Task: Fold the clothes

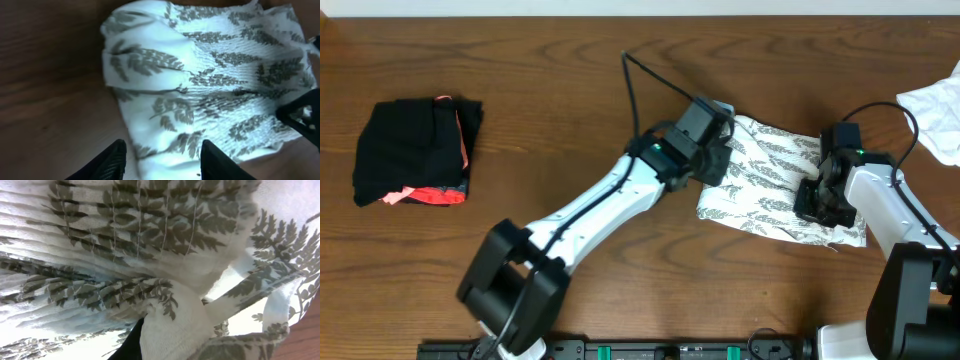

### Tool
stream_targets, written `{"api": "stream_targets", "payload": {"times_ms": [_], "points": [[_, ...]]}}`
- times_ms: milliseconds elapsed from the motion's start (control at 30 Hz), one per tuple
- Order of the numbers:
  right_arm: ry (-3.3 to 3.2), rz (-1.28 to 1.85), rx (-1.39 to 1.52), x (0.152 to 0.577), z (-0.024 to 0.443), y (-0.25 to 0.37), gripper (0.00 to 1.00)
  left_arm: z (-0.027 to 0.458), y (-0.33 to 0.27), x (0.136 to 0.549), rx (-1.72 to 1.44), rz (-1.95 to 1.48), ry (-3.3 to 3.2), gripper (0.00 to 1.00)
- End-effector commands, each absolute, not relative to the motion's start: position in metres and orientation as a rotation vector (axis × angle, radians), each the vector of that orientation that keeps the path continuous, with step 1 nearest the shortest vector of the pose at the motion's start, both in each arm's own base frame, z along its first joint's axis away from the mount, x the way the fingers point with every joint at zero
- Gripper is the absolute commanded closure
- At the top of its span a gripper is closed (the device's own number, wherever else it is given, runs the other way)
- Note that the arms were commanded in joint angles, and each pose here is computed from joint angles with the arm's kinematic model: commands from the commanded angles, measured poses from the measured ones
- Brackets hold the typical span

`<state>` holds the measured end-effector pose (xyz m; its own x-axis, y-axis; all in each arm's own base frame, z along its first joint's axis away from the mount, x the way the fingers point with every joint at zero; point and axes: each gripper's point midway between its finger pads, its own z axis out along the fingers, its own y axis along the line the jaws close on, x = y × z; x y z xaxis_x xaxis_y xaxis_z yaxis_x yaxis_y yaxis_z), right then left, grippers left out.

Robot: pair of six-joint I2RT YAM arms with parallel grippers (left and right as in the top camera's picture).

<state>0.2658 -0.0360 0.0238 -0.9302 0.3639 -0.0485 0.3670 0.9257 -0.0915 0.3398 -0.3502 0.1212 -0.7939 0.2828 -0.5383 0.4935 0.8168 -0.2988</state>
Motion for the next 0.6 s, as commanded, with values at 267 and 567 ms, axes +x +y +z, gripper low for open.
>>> {"api": "stream_targets", "payload": {"times_ms": [267,567], "points": [[3.062,-0.107,0.609,0.264,0.019,-0.031,0.89,0.085,-0.388,0.337,0.667,-0.608,2.489,0.47],[3.063,-0.094,0.607,0.264,0.019,-0.029,0.89,0.044,-0.388,0.331,0.690,-0.570,2.567,0.47]]}}
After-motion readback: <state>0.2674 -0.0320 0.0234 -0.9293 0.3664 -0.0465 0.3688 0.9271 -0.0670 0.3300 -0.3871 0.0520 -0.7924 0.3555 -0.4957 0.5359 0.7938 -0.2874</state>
